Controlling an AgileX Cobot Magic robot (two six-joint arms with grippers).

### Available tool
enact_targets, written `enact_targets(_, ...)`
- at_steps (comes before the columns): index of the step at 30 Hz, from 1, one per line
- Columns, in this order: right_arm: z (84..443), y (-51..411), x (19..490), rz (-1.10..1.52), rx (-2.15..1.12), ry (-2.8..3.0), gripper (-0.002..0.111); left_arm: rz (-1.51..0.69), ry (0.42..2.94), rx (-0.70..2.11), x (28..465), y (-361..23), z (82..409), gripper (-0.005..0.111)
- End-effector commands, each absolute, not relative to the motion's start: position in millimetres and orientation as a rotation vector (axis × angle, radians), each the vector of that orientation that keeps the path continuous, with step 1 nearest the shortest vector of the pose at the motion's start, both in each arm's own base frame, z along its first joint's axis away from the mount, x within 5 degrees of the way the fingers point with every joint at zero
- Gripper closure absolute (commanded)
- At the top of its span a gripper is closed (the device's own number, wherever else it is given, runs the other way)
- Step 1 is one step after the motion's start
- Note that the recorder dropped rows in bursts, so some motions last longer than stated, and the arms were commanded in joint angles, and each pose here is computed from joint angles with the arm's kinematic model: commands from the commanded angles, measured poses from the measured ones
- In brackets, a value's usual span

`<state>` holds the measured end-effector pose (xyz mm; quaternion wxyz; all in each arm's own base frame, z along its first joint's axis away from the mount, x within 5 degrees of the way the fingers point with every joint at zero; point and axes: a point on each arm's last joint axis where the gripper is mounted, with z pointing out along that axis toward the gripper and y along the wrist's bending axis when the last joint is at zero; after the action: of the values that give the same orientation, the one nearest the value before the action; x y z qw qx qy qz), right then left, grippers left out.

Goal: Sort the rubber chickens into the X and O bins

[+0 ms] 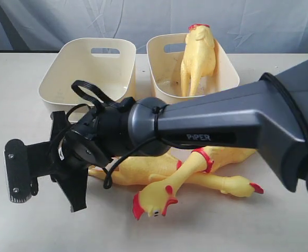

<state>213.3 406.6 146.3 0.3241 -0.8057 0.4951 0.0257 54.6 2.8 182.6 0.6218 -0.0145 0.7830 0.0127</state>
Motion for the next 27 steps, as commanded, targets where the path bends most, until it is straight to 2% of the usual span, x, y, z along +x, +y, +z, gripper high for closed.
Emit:
enact_targets(1,169.6,403.2,209.5,0.091,-2.084,1.321,0.104,0.021,1.773,-0.024,54.6,2.2,187.0,0.107)
enact_targets(13,282.7,365.6,189.1,0.223,-1.844,1.506,0.104,0.021,1.773,-0.024,54.6,2.2,187.0,0.107)
enact_targets(27,379.9,320.8,173.5,0.207,-1.625,1.302,0.104,0.021,1.773,-0.024,54.6,2.2,187.0,0.107)
